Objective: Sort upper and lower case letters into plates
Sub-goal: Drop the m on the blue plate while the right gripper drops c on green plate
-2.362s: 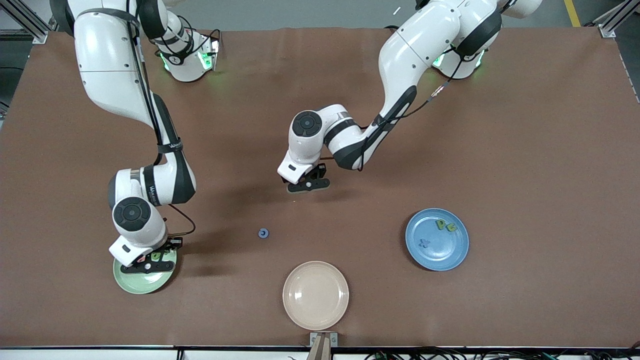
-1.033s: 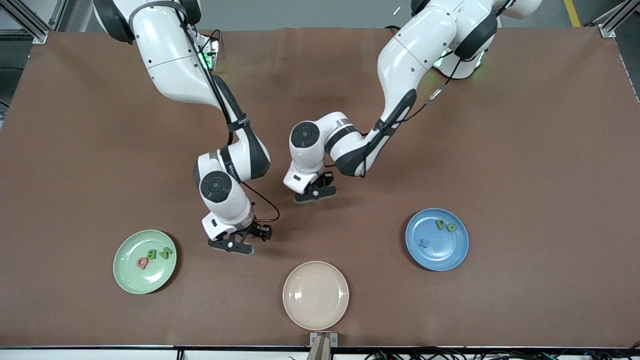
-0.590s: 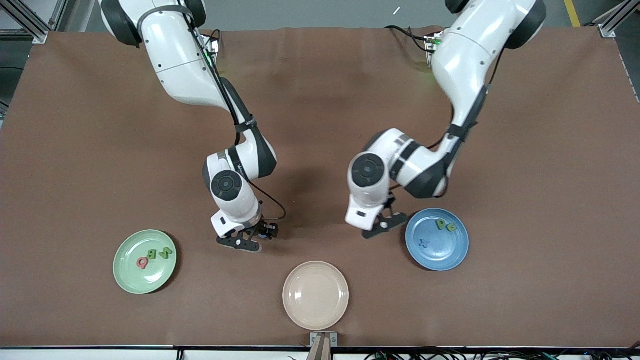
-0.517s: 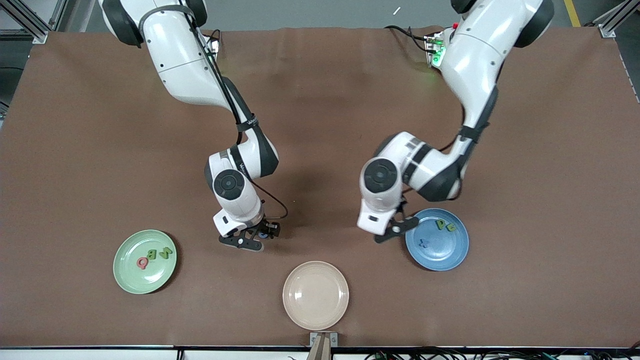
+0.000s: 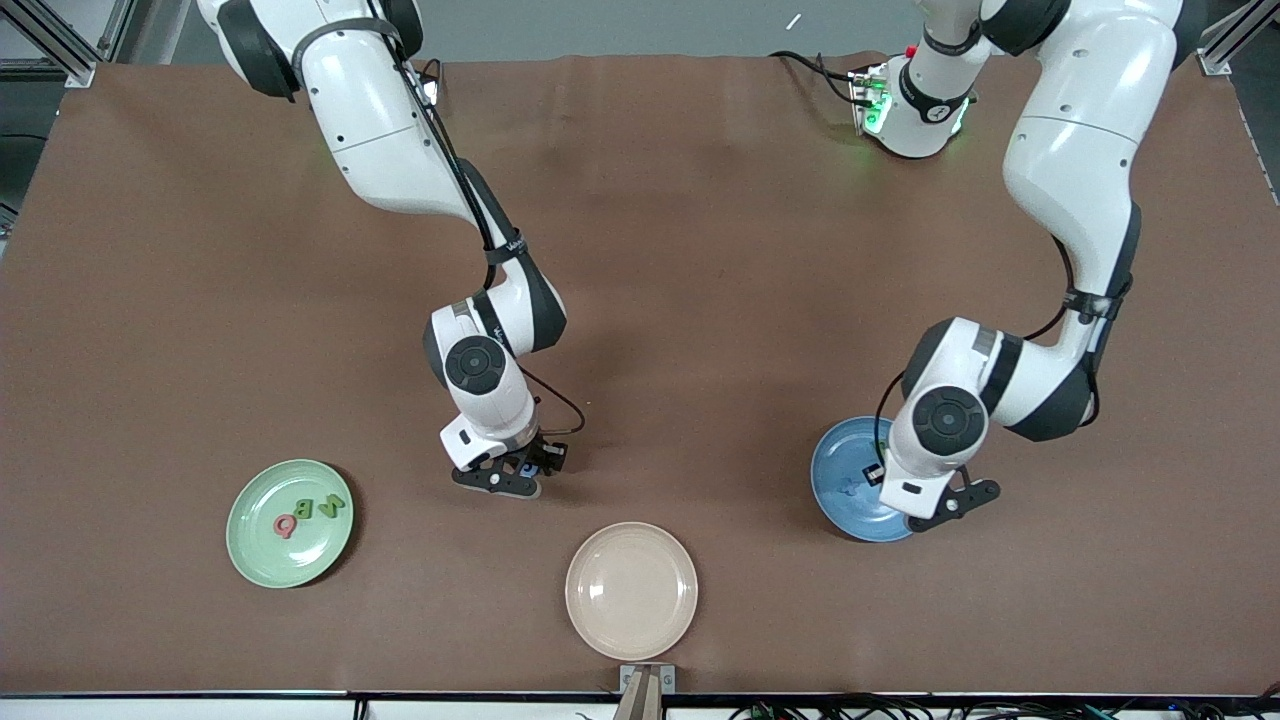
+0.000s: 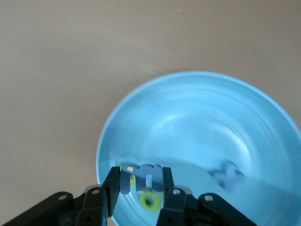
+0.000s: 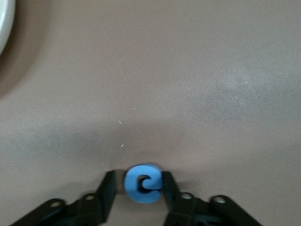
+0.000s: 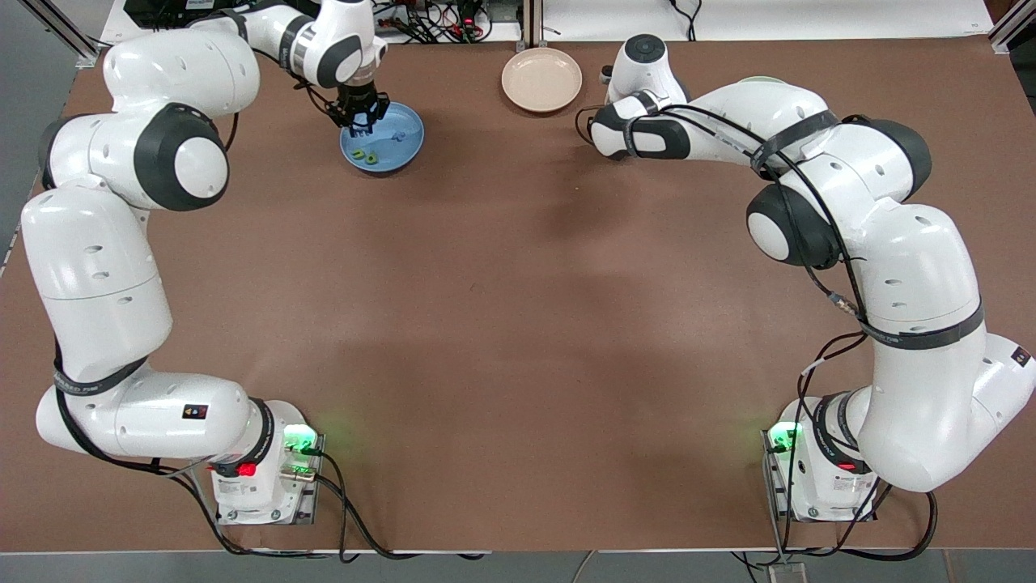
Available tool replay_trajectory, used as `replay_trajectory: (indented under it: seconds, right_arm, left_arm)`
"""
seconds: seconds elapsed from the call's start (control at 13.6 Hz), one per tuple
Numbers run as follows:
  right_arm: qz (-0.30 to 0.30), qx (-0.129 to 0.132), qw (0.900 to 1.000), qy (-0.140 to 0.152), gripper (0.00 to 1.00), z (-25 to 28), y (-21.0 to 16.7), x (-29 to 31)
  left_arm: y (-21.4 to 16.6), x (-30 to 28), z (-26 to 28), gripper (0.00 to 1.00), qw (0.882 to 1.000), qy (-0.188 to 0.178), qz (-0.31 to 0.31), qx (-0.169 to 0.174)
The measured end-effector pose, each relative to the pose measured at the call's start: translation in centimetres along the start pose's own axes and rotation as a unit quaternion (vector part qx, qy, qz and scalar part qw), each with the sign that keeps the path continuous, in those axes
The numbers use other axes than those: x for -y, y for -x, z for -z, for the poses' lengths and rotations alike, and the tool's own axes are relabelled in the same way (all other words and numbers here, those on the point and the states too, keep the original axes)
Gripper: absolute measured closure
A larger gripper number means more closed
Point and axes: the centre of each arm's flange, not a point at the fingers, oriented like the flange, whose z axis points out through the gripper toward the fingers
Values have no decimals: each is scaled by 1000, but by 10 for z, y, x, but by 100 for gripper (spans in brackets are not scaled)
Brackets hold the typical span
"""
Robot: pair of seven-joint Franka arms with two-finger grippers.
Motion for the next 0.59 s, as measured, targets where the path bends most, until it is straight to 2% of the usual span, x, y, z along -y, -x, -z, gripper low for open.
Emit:
replay_trajectory:
  seconds: [0.07,0.3,0.37,0.44,0.59]
  right_arm:
    - [0,-1,1000,-1,66,3,-1,1]
    - [-1,-2,1000,3,66,2,-3,-3]
    - [0,-2,1000,13,66,2,-8,-10]
    - [10,-2,999,33,66,5,-18,-24]
    - [47,3,996,75,66,19,-49,-61]
  left_arm:
    - [-5,5,-3,45,1000,3,5,0]
    - [-17,8,17,15,1000,14,6,-14]
    - [-21,9,31,5,1000,18,4,-22]
    - [-26,12,50,0,999,23,4,-34]
    - [-35,26,102,0,998,32,13,-61]
